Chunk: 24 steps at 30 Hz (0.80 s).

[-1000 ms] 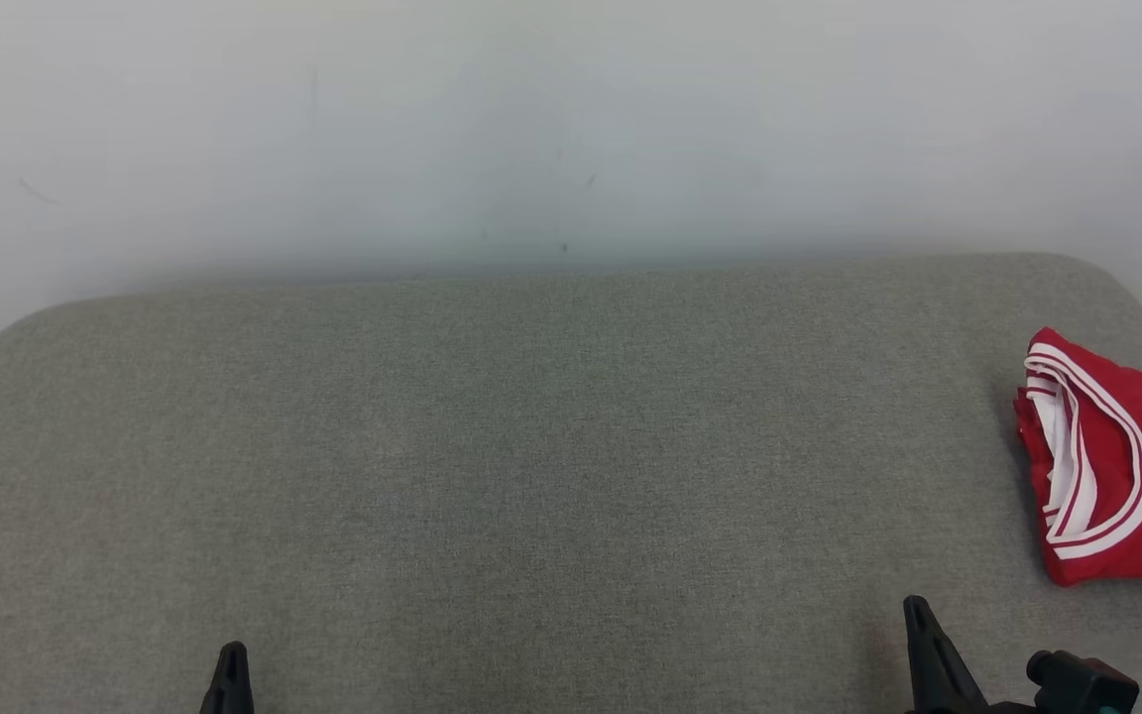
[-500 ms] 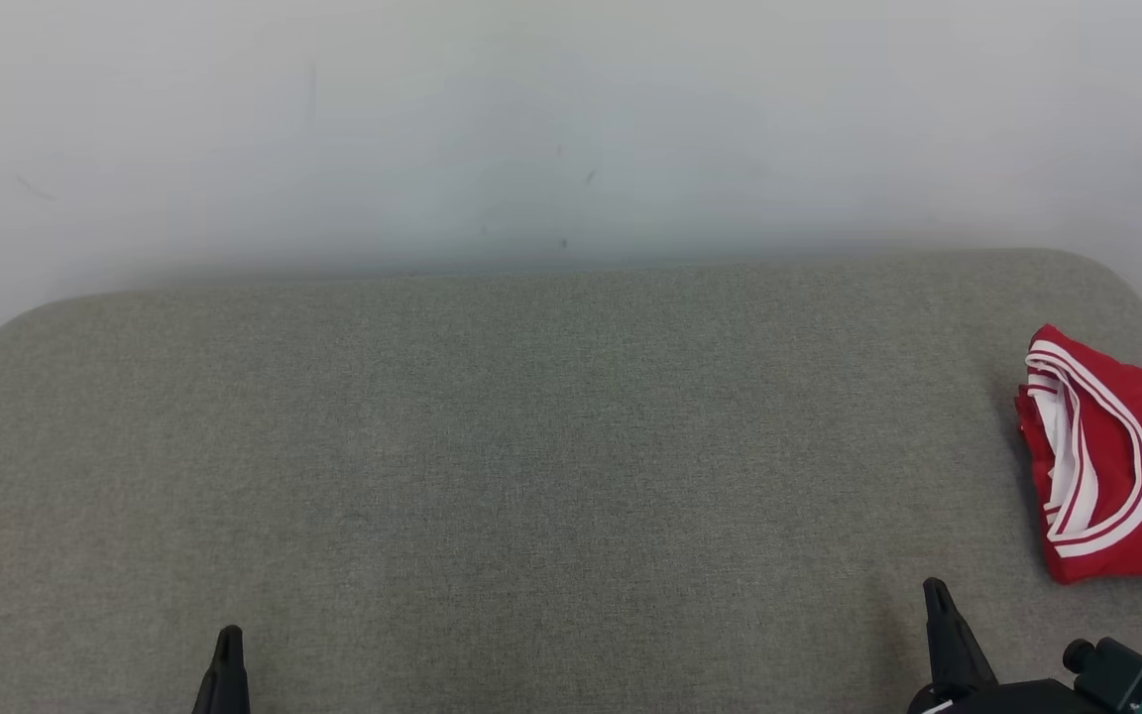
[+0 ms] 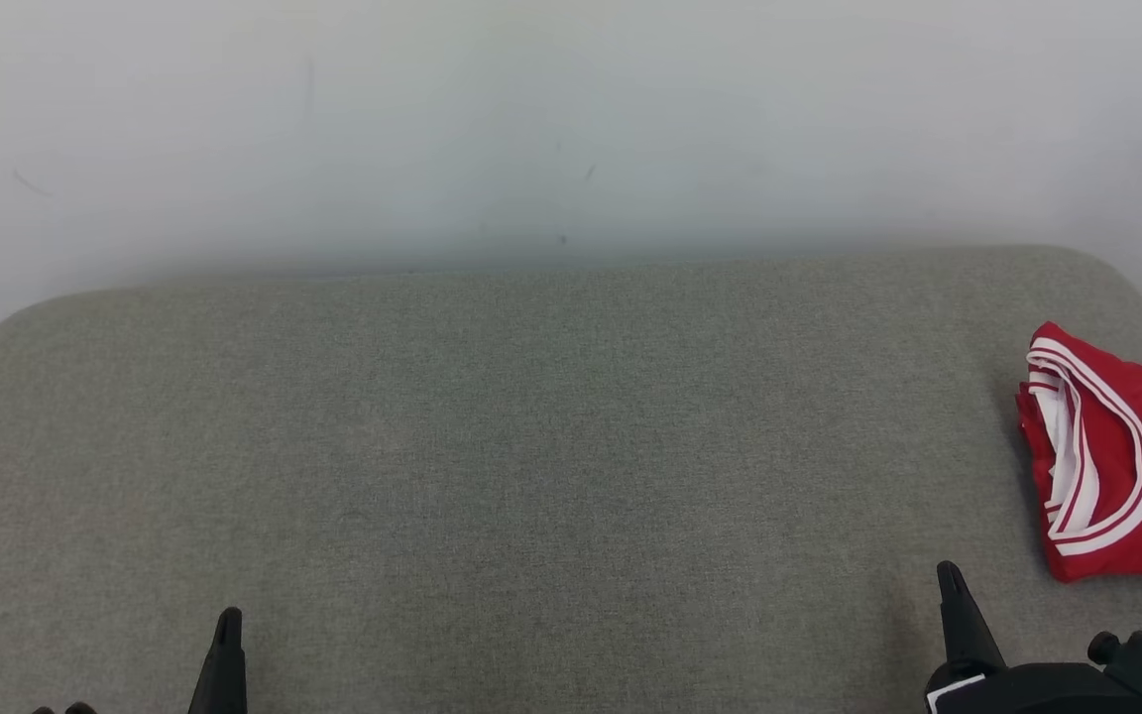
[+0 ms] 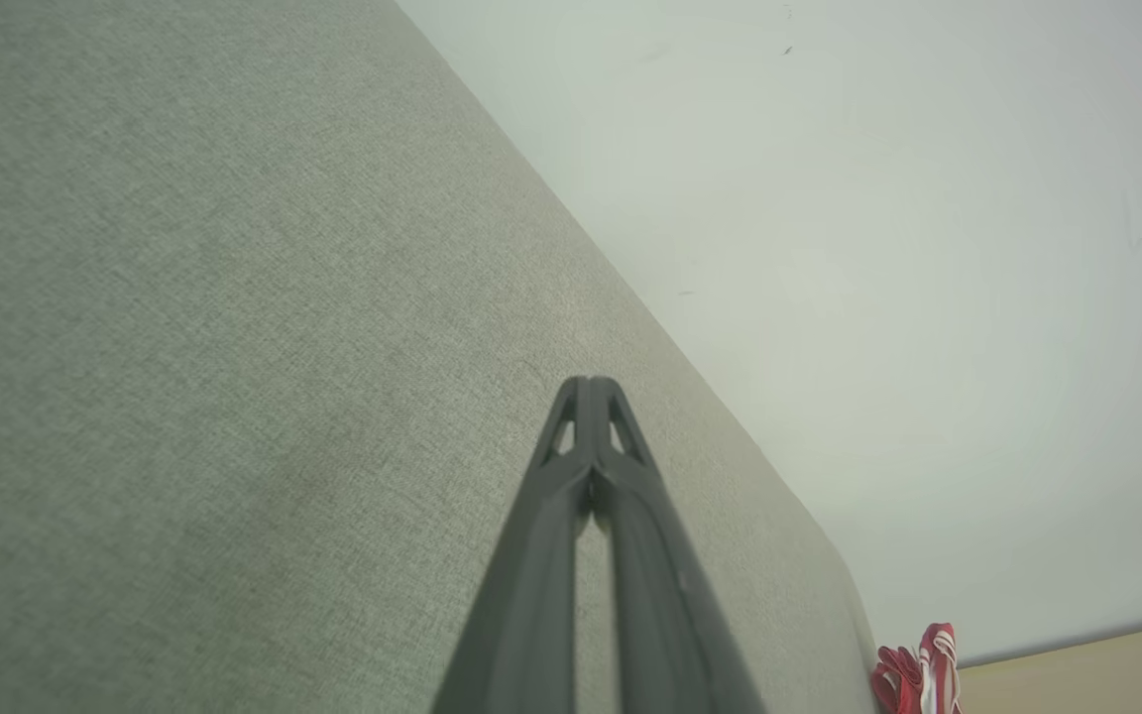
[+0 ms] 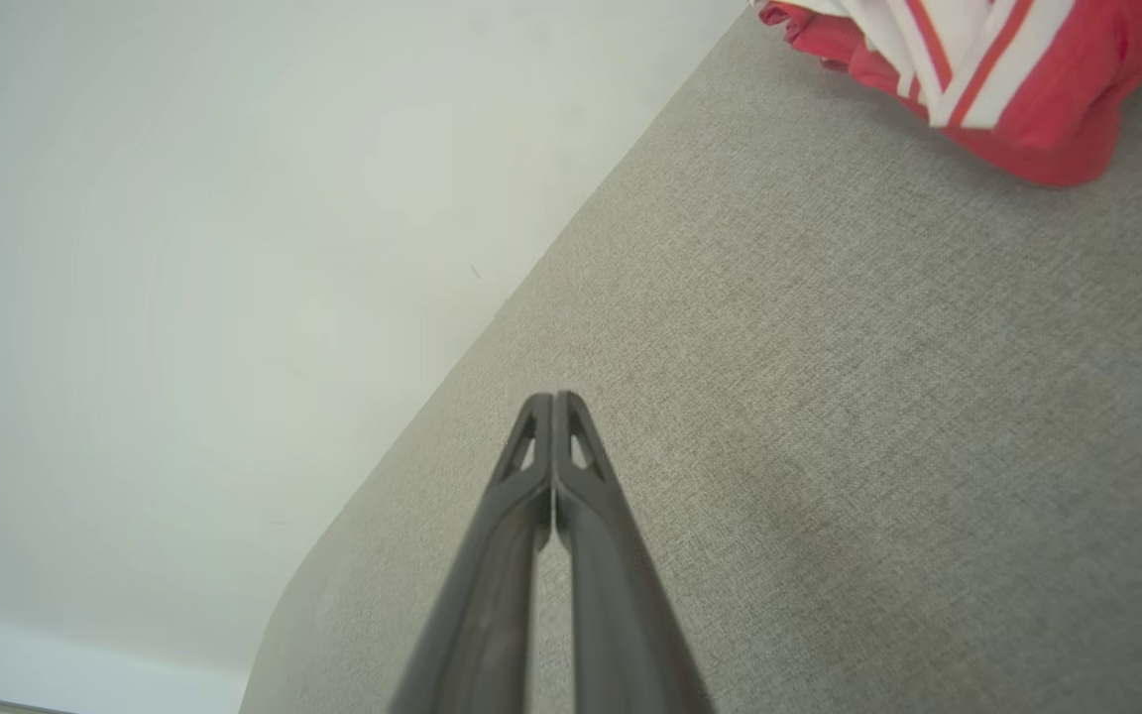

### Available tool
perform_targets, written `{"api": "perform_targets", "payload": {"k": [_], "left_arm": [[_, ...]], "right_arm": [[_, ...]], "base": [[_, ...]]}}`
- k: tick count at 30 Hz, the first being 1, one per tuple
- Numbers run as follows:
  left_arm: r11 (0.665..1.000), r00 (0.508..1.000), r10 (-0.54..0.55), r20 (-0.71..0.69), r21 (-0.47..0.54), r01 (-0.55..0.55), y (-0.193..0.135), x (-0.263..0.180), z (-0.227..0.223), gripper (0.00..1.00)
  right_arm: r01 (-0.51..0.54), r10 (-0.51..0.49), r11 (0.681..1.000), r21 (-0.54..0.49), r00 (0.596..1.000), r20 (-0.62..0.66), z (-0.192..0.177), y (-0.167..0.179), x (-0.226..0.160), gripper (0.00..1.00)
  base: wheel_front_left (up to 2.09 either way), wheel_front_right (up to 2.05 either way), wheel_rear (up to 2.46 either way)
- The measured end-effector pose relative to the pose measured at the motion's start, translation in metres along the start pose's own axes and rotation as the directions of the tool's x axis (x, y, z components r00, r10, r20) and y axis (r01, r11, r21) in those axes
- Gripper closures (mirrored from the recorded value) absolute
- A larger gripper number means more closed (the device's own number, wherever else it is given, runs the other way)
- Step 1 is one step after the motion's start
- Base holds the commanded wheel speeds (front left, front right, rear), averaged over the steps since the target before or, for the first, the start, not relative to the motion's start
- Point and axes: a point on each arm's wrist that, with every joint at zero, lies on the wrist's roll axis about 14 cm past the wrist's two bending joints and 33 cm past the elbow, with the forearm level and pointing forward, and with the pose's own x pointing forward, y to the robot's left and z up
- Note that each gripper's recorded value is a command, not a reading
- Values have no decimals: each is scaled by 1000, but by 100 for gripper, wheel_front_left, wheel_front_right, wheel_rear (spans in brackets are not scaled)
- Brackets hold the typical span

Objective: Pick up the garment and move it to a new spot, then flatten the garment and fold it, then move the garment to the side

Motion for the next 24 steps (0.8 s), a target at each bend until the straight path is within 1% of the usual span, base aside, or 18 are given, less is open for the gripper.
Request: {"api": "perform_targets", "payload": {"k": [11,24], "left_arm": [[992,1000,-6,-14,-128,5,-2,5,0,100],[966,999,-22,-25,-258,15,-6,11,1,100]], "right_arm": [[0,-1,992,130,1000,9,6,1,3,100],[-13,7,964,267,1000,23,14,4,7,100]], "base": [[0,0,0],[0,0,0]]}}
